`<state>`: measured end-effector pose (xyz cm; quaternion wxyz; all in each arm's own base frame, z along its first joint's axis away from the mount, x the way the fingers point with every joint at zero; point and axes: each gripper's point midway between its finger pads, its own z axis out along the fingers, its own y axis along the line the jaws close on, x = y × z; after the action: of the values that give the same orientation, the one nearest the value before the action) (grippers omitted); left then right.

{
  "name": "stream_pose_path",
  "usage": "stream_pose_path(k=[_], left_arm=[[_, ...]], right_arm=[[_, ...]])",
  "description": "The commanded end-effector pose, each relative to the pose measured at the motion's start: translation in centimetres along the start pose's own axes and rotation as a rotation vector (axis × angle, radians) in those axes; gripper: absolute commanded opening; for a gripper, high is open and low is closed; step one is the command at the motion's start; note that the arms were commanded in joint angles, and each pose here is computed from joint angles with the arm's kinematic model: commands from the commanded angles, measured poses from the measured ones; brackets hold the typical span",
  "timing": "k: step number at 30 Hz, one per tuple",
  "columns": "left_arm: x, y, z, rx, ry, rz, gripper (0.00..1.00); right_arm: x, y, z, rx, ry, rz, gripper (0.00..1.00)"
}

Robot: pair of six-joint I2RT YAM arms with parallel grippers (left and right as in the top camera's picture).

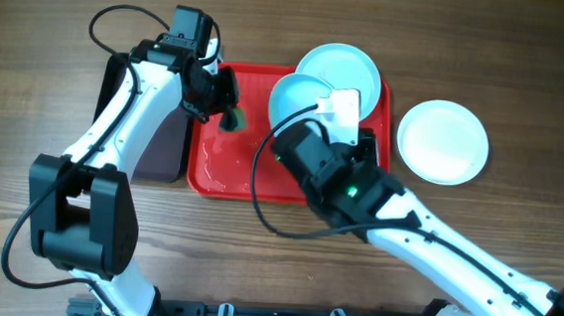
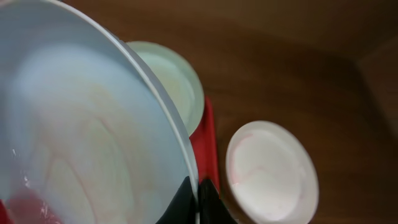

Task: Clean dirty plates on tray and stack at the side
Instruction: 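Lift the blue plate and stack it on the white plate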

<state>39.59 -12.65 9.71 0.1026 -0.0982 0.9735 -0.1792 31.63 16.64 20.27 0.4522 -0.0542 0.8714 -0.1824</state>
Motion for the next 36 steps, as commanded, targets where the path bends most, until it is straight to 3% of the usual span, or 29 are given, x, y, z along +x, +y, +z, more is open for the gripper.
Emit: stream_pose_path(k=[1, 11, 33, 36], left_arm=[[-0.1, 0.1, -0.3, -0.008, -0.015, -0.007, 0.04], [-0.1, 0.1, -0.3, -0.008, -0.014, -0.007, 0.04], [-0.1, 0.1, -0.3, -0.008, -0.014, -0.007, 0.04], [-0.1, 0.1, -0.3, -0.008, -0.015, -0.007, 0.04]], right_arm=[[-2.7, -2.7, -2.0, 0.177, -0.151, -0.047, 0.04], [-7.2, -4.3, -6.4, 0.431, -0.334, -0.178, 0.04], [-8.7, -3.5, -7.5, 0.413, -0.365, -0.146, 0.04], [-8.7, -2.3, -7.0, 0.336, -0.368, -0.162, 0.04]])
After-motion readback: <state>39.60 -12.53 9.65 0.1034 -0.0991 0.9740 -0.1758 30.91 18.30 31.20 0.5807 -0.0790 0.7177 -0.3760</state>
